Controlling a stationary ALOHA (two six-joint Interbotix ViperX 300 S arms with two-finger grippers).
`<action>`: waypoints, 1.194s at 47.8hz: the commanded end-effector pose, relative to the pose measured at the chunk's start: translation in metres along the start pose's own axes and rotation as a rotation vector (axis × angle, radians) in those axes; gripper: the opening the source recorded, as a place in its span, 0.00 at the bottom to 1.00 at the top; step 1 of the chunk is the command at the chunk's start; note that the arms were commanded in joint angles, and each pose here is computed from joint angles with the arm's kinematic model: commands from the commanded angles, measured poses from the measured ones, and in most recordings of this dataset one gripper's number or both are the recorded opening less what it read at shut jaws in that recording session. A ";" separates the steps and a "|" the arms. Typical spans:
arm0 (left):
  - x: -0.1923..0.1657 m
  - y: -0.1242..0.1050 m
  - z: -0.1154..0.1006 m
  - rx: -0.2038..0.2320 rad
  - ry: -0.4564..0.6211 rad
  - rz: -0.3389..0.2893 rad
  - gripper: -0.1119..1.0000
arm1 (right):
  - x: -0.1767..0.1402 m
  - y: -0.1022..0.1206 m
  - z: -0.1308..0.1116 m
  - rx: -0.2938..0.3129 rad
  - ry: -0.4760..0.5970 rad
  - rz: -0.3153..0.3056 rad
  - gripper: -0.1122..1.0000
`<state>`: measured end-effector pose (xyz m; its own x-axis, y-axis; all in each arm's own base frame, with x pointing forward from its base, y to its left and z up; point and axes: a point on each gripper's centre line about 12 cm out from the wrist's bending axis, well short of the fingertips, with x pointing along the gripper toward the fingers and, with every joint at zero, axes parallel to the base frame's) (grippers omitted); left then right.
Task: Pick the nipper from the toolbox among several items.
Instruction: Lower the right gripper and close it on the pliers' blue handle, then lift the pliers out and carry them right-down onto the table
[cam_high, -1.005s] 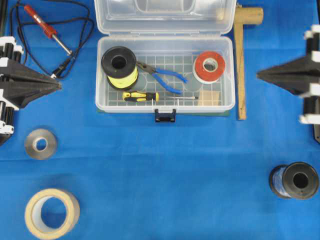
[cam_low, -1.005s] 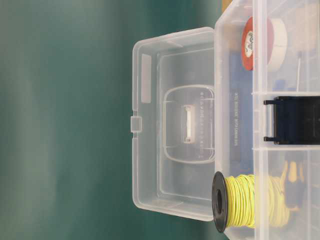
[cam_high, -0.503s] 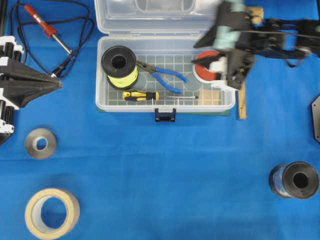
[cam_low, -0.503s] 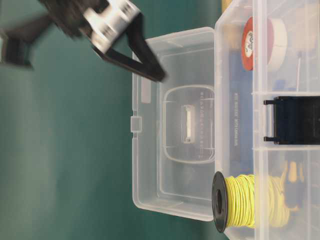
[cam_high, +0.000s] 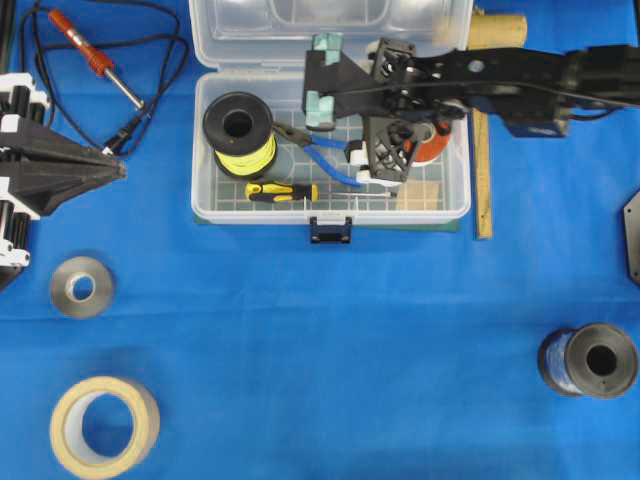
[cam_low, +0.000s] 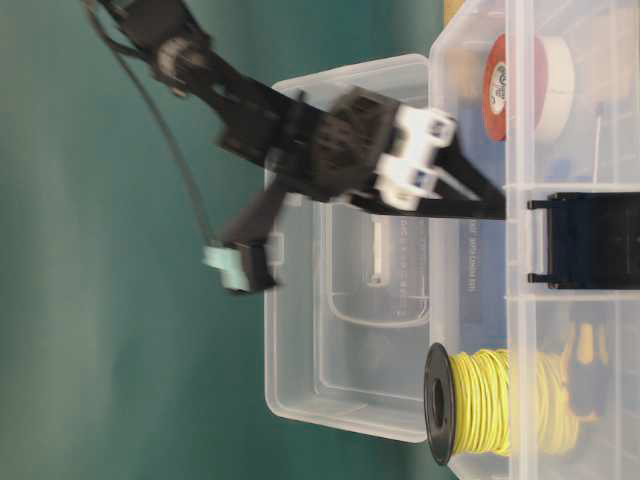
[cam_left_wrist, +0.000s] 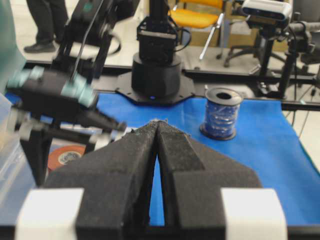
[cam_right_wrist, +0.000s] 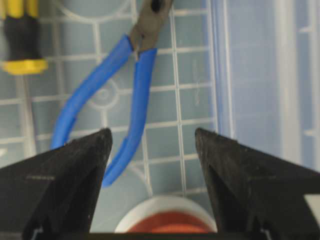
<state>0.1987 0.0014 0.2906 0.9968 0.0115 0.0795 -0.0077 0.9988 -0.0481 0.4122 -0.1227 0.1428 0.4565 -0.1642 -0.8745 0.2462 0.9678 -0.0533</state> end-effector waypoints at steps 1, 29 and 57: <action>0.003 0.000 0.006 -0.003 -0.020 0.001 0.10 | -0.001 -0.002 0.013 0.000 -0.047 -0.003 0.71; 0.002 0.000 0.004 -0.003 -0.014 0.002 0.10 | 0.029 -0.002 0.003 0.002 -0.020 0.000 0.22; 0.001 0.002 0.000 -0.002 -0.002 0.008 0.10 | -0.104 -0.015 0.034 0.040 -0.311 -0.025 0.22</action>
<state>0.1982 0.0017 0.2876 0.9972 0.0131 0.0733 -0.0094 0.9987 -0.0495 0.3980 -0.1288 0.2185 0.6305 -0.2273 -0.7422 0.2837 0.9575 -0.0522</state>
